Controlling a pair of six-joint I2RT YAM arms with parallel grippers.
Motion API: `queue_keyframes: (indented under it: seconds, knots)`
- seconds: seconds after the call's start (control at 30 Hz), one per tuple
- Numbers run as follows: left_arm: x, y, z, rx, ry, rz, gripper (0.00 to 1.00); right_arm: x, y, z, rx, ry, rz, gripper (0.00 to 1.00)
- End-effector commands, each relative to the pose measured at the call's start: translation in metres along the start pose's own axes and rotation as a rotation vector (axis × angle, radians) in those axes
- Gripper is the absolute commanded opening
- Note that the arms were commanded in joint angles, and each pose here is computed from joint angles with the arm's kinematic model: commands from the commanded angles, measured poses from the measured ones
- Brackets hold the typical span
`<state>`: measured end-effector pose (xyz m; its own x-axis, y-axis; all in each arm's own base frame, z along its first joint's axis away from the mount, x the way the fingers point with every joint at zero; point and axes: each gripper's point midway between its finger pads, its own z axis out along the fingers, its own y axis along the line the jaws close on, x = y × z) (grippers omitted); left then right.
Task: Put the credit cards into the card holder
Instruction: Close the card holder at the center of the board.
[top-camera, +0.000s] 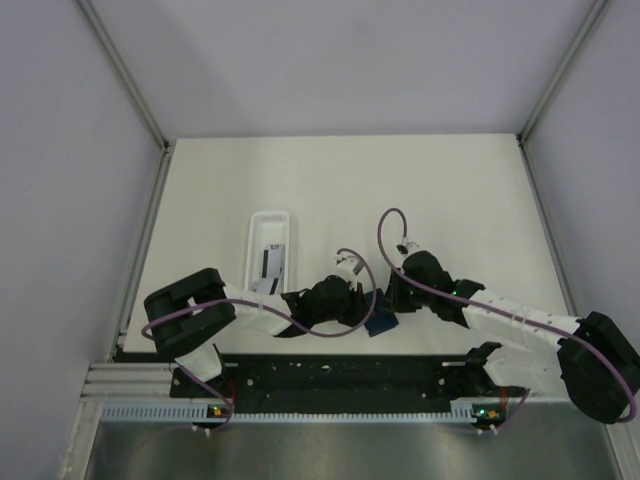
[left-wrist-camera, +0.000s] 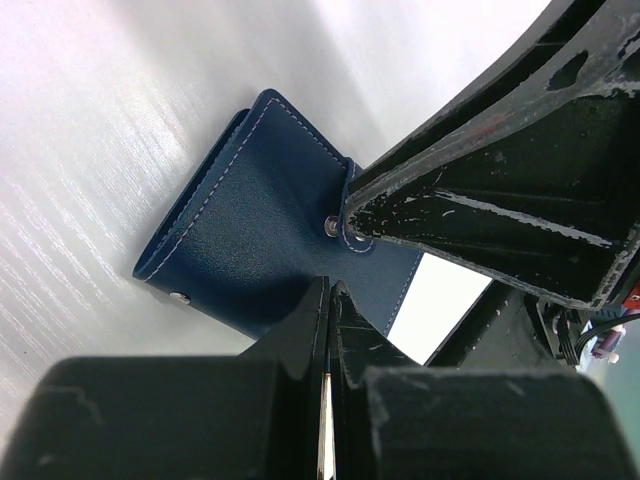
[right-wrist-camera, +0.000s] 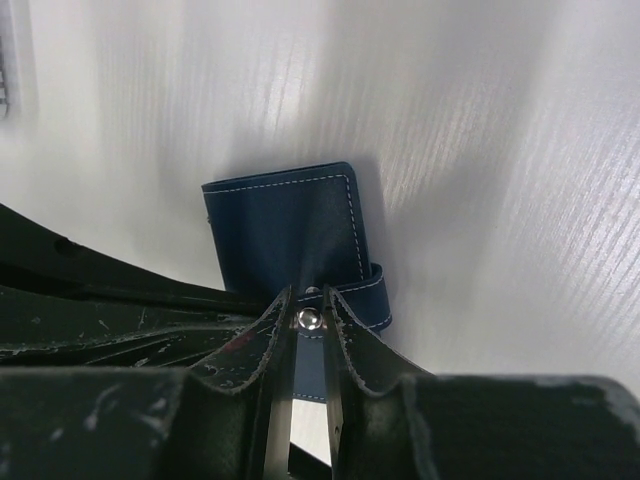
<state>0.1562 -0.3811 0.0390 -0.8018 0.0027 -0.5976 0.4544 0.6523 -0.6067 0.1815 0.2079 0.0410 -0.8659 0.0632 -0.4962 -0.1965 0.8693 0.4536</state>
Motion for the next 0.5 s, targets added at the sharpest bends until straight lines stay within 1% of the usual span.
queue_keyframes:
  seconds: [0.0,0.2,0.47]
  knots:
    - [0.0053,0.0027,0.0002,0.001,0.006,0.002,0.00,-0.0065,0.0059,0.0032,-0.033,-0.023,0.010,0.16]
    - [0.0053,0.0030,0.0006,0.002,0.005,-0.003,0.00,-0.0031,0.0053,0.0065,-0.035,-0.008,0.011,0.15]
    - [0.0055,0.0036,-0.0005,0.002,0.003,-0.003,0.00,0.0023,0.0064,0.0110,-0.048,0.018,0.013,0.10]
